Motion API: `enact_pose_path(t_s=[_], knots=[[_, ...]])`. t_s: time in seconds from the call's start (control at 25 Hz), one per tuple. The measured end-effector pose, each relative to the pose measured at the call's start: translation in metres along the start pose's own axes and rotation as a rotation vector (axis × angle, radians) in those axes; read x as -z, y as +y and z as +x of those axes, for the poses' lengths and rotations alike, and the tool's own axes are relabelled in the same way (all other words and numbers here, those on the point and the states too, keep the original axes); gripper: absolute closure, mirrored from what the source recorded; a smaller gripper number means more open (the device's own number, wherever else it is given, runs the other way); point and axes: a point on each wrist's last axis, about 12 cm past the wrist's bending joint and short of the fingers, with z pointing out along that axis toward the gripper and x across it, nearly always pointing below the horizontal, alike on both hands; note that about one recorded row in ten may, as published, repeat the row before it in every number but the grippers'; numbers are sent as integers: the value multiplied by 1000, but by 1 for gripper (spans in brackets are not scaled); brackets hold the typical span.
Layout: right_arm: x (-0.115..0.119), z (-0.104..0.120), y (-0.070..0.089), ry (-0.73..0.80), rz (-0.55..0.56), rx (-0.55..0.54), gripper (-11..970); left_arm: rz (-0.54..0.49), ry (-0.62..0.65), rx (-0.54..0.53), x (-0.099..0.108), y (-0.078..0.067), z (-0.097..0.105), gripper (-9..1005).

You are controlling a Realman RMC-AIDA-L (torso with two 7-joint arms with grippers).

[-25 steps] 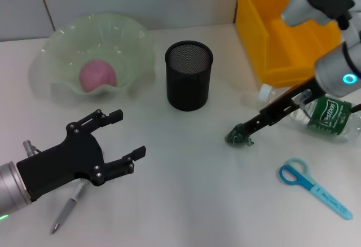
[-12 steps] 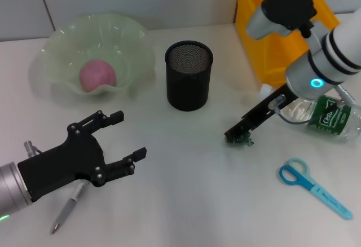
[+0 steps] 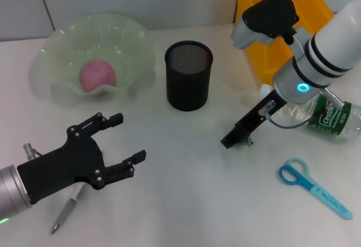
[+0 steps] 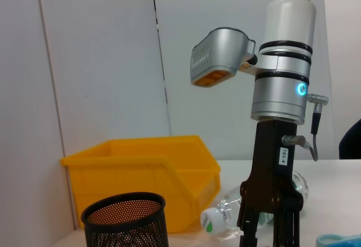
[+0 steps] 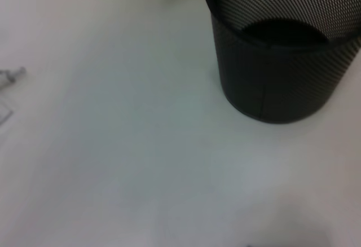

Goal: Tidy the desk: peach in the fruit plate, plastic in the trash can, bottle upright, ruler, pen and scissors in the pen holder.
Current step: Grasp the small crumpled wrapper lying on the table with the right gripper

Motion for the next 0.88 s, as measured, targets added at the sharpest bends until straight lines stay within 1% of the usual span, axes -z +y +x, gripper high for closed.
enact_pose_path(t_s=[0.2,0.48,0.68,0.88], knots=[[-4,1,1,31,29,1,200,0,2,4,1,0,1,172],[-7,0,1,38,33,-4,206,1,1,1,0,0,0,173],[-8,-1,1,34,36,-5,428,1,1,1,0,0,0,174],[-9,-1,0,29,35,-9,482,1,1,1,0,0,0,174]])
